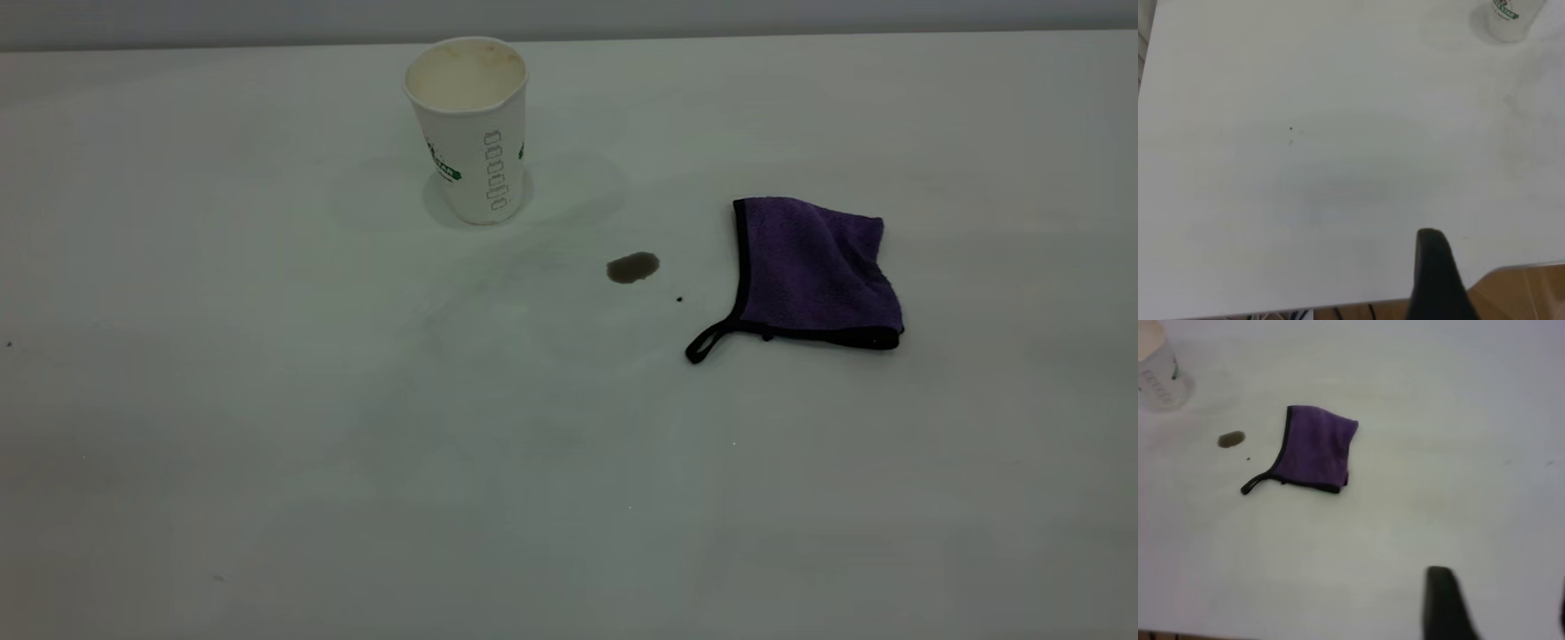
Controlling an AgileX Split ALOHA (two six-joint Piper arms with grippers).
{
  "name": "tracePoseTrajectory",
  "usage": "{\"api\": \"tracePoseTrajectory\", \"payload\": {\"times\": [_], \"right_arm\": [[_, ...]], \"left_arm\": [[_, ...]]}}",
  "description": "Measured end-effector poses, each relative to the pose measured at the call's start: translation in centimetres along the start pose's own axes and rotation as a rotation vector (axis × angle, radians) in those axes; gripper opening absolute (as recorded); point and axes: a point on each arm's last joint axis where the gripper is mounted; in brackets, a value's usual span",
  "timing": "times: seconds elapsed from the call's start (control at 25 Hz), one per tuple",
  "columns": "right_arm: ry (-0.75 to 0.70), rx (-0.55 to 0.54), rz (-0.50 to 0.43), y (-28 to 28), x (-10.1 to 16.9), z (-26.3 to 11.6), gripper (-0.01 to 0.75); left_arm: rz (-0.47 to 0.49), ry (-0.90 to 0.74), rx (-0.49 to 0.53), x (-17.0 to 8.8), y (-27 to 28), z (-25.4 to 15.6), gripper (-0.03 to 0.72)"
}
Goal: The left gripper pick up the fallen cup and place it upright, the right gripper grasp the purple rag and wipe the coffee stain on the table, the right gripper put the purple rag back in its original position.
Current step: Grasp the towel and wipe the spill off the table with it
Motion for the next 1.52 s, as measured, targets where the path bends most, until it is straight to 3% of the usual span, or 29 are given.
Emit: {"api": "tracePoseTrajectory", "payload": {"times": [0.12,0.24,0.52,0.96,1.52], "right_arm": [[0.02,0.081,-0.014,-3.2,-0.7,4.2,0.668],[0.024,0.164,-0.016,-7.7,-1.4,7.1,0.721],[0.067,0.383,0.021,-20.8,-2.0,7.6,0.726],[0.181,0.623,0.125,-39.1,2.1,2.4,0.724],[0.26,0.638,0.176,-47.8,5.8,0.7,0.696]], "left_arm": [[0.0,0.0,0.0,0.0,0.0,0.0,0.532],[0.0,0.0,0.0,0.0,0.0,0.0,0.532],[0.0,0.001,0.0,0.0,0.0,0.0,0.532],[0.0,0.001,0.002,0.0,0.0,0.0,0.532],[0.0,0.001,0.002,0.0,0.0,0.0,0.532]]}}
Point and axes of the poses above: a point on each arm's last joint axis where the gripper is mounted, y pointing back along that axis away from the gripper, x along the wrist's bending axis when the last joint is at zero, z = x × y, and after that the axes turned 5 degrees about y, right-handed
